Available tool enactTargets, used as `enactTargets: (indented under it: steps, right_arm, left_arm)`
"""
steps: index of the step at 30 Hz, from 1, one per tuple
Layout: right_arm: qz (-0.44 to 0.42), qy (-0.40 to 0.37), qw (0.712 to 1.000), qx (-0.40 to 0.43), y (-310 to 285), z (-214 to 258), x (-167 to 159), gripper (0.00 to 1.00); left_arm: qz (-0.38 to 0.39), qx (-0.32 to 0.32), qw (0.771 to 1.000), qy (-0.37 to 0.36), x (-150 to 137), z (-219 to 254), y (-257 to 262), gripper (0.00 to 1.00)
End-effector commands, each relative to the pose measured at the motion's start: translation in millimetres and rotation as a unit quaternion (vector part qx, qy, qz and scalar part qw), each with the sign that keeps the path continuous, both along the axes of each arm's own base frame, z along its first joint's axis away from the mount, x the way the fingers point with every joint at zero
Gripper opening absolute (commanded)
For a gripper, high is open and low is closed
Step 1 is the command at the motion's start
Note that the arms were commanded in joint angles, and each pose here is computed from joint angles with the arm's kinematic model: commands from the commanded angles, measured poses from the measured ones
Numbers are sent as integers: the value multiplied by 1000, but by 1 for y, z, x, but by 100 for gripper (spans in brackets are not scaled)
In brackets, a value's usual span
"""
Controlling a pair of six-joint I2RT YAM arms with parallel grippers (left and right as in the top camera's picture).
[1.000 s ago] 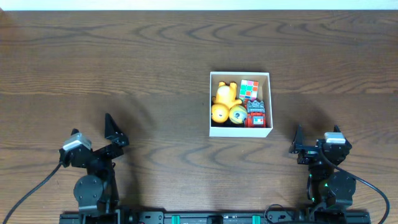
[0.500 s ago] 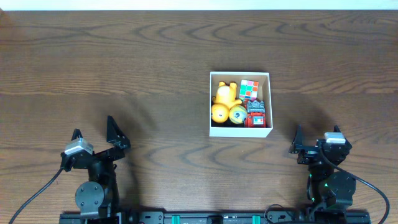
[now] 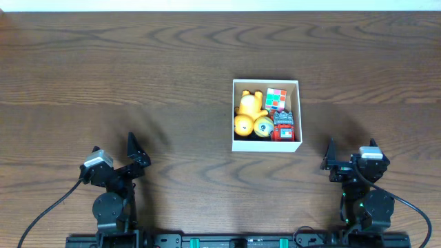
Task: Pack container
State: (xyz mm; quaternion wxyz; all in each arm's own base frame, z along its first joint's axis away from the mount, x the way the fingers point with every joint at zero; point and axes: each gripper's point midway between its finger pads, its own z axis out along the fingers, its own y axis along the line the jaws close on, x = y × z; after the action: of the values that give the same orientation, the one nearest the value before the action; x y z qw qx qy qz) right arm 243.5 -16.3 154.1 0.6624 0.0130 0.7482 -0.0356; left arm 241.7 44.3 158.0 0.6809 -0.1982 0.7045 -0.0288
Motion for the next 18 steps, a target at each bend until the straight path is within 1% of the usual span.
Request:
enactTargets:
  steps: [1, 2, 4, 6, 18]
  right_arm:
    - [0, 3, 1000, -5, -1, -2, 0, 99]
    - [0, 3, 1000, -5, -1, -2, 0, 99]
    - [0, 3, 1000, -5, -1, -2, 0, 99]
    - [0, 3, 1000, -5, -1, -2, 0, 99]
    - [0, 3, 1000, -5, -1, -2, 0, 99]
  left_arm:
    - [1, 1, 999, 32, -2, -16, 1, 98]
    - [1, 2, 999, 40, -2, -20, 0, 98]
    - [-9, 49, 998, 50, -2, -20, -1, 98]
    - [-11, 77, 995, 56, -2, -19, -1, 98]
    - [-12, 80, 995, 57, -2, -19, -1, 98]
